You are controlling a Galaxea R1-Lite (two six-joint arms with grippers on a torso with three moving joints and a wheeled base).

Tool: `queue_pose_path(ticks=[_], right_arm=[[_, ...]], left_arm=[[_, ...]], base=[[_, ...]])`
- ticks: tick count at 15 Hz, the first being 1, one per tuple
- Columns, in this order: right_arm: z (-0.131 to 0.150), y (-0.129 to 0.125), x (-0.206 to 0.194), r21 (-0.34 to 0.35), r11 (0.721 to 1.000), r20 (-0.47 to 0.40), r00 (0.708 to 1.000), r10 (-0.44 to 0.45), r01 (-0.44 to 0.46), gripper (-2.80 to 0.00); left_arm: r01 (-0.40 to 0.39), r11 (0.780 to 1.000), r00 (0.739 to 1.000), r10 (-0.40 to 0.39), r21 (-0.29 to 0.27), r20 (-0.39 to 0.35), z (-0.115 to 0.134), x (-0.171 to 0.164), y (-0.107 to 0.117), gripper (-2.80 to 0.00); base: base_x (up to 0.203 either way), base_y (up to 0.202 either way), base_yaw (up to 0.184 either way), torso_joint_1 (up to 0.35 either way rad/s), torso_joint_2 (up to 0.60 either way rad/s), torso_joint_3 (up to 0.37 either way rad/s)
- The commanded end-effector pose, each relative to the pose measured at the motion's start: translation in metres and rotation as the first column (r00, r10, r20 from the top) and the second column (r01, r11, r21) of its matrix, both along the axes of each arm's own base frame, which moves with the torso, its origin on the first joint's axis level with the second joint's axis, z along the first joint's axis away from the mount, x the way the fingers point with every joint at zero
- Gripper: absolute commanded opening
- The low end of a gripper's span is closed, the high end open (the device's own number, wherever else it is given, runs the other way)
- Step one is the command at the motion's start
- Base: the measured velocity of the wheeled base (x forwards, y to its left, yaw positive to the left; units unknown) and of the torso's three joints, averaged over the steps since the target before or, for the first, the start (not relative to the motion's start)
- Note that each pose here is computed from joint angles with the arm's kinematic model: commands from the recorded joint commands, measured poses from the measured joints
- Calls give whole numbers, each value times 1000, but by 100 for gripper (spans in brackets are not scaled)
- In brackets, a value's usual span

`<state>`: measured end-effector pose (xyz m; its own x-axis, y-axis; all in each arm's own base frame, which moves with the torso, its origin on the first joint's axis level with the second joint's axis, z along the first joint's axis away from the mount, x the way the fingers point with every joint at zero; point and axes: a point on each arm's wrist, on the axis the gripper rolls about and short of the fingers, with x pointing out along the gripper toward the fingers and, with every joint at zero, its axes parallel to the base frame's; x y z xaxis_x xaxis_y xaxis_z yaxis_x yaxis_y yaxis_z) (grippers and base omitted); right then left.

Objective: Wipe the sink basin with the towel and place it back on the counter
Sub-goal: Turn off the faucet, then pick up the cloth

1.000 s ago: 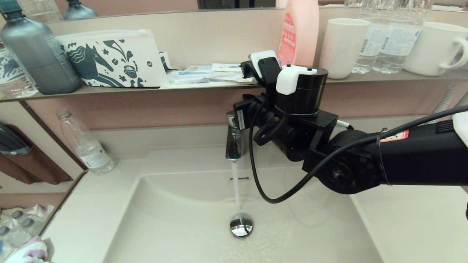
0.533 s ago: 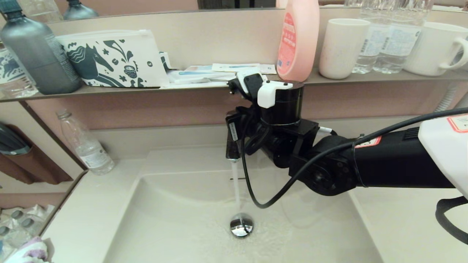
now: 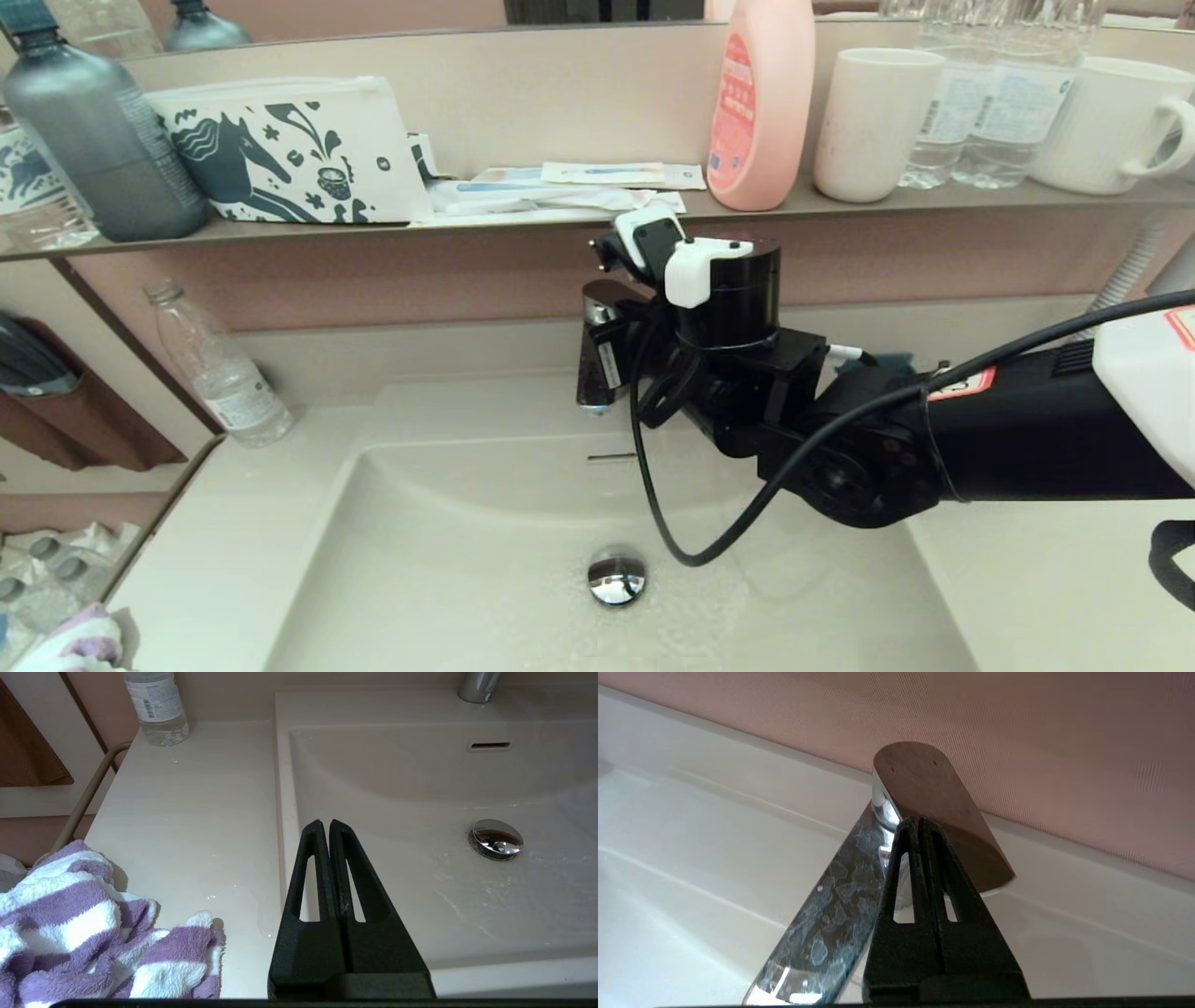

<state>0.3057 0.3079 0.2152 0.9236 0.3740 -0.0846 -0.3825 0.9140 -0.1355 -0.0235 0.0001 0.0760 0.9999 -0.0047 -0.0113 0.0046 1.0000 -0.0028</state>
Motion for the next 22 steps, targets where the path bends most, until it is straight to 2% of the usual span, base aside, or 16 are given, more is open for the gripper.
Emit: queue_pose_path(ticks=[1, 3, 6, 9, 12, 14, 16, 17, 18, 21, 22], right_arm=[[13, -3, -8, 14, 1000, 16, 1000, -9, 9, -280], [24, -6, -19, 10, 1000, 10, 1000, -1, 1, -280], [25, -21, -49, -27, 1000, -22, 1000, 10, -11, -280], [42, -57, -78, 12, 1000, -18, 1000, -24, 25, -280], [54, -122, -91, 45, 988, -6, 989, -146, 146, -280], [51, -169, -105, 50, 968, -8, 969, -245, 245, -280], [53, -208, -127, 83, 943, 17, 946, -324, 321, -280], [57, -228, -142, 115, 923, 42, 927, -374, 367, -280], [60, -250, -157, 145, 891, 68, 894, -443, 430, -280], [57, -301, -185, 170, 749, 93, 746, -660, 641, -280], [58, -311, -199, 187, 721, 112, 715, -690, 667, -280]], left_arm=[[1, 1000, 1000, -1, 0, 1, 0, 0, 0, -280], [0, 1000, 1000, 0, 0, 1, 0, 0, 0, -280], [1, 1000, 1000, -1, 0, 1, 0, 0, 0, -280], [1, 1000, 1000, -1, 0, 1, 0, 0, 0, -280], [0, 1000, 1000, 0, 0, 1, 0, 0, 0, -280], [0, 1000, 1000, 0, 0, 1, 0, 0, 0, -280], [0, 1000, 1000, 0, 0, 0, 0, 0, 0, -280], [0, 1000, 1000, 0, 0, 1, 0, 0, 0, -280], [0, 1000, 1000, 0, 0, 1, 0, 0, 0, -280], [0, 1000, 1000, 0, 0, 1, 0, 0, 0, -280], [1, 1000, 1000, -1, 0, 0, 0, 0, 0, -280]], base=[[0, 0, 0, 0, 0, 0], [0, 0, 0, 0, 0, 0], [0, 0, 0, 0, 0, 0], [0, 0, 0, 0, 0, 0], [0, 0, 0, 0, 0, 0], [0, 0, 0, 0, 0, 0], [0, 0, 0, 0, 0, 0], [0, 0, 0, 0, 0, 0], [0, 0, 0, 0, 0, 0], [0, 0, 0, 0, 0, 0], [0, 0, 0, 0, 0, 0]])
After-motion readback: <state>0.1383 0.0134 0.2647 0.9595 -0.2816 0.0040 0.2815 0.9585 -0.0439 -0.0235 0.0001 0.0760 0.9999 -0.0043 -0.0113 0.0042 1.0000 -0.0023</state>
